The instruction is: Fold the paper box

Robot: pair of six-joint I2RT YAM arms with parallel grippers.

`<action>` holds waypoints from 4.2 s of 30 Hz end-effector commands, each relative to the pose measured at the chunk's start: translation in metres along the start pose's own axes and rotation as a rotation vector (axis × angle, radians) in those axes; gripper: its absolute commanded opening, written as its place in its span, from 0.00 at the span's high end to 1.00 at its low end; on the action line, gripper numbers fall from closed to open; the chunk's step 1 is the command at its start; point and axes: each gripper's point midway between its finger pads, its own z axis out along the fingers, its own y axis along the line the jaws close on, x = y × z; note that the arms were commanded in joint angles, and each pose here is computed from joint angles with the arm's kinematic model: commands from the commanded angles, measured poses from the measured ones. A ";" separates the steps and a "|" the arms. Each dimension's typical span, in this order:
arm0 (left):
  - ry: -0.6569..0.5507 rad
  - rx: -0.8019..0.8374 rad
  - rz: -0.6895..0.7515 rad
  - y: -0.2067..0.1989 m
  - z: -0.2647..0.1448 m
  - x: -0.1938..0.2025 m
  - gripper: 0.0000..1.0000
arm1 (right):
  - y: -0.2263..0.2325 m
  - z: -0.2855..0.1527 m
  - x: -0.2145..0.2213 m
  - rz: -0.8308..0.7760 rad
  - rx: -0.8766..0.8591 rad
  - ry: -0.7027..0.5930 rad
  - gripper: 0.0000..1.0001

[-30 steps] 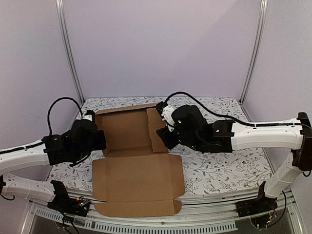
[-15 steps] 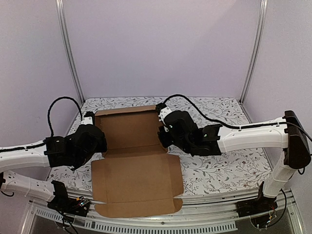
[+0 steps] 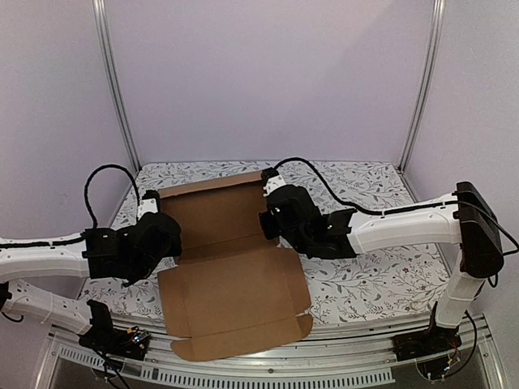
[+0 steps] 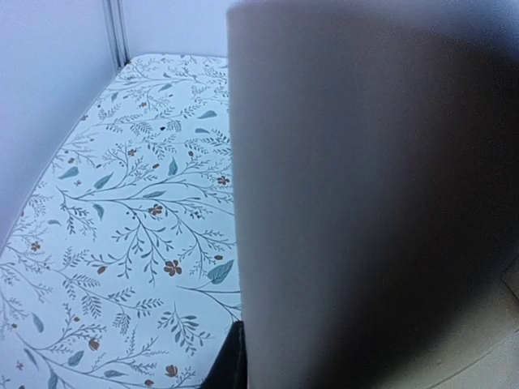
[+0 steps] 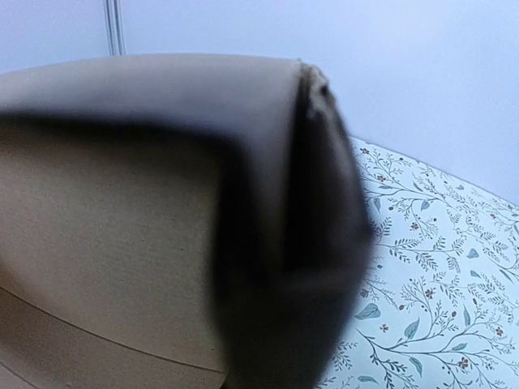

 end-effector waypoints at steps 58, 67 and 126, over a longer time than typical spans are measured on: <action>0.164 0.767 0.086 -0.165 -0.027 -0.077 0.48 | 0.032 0.024 0.062 -0.158 -0.430 -0.290 1.00; 0.209 0.871 0.110 -0.202 -0.019 -0.069 1.00 | 0.030 0.031 0.077 -0.099 -0.419 -0.250 1.00; 0.447 0.694 0.227 -0.198 0.034 0.048 1.00 | 0.023 0.042 0.076 0.006 -0.401 -0.305 1.00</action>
